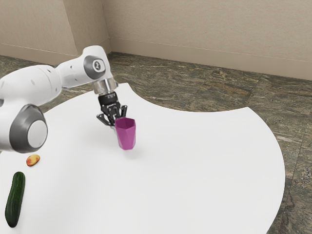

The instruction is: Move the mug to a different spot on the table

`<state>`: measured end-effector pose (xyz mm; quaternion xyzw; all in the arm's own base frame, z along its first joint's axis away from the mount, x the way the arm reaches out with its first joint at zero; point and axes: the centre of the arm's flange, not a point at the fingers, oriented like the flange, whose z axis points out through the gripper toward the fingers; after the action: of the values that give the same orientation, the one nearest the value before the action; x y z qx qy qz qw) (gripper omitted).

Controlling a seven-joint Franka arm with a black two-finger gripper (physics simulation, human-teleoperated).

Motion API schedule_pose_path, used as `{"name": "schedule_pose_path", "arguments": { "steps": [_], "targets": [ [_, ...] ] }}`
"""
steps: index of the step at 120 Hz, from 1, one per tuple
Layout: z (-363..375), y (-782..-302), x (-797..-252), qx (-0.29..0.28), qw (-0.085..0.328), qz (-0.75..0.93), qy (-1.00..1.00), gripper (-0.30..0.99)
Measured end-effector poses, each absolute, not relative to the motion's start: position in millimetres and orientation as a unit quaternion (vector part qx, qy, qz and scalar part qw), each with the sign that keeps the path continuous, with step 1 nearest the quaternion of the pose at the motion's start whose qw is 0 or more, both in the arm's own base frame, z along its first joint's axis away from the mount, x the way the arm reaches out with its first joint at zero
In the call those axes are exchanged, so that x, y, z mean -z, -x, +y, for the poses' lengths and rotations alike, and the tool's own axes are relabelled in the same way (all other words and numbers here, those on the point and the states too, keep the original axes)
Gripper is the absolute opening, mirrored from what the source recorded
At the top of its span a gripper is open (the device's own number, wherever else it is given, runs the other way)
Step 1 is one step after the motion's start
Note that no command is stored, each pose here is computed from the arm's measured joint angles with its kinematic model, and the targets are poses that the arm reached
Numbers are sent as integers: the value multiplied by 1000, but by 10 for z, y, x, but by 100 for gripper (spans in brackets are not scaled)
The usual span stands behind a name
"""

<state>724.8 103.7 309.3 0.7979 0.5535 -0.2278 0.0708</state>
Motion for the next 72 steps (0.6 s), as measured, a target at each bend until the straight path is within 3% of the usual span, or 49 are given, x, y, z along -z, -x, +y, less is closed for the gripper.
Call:
{"name": "schedule_pose_path", "arguments": {
  "steps": [72],
  "targets": [
    [1213,-7352,-2753,186,104,531,-820,-4]
  ]
}}
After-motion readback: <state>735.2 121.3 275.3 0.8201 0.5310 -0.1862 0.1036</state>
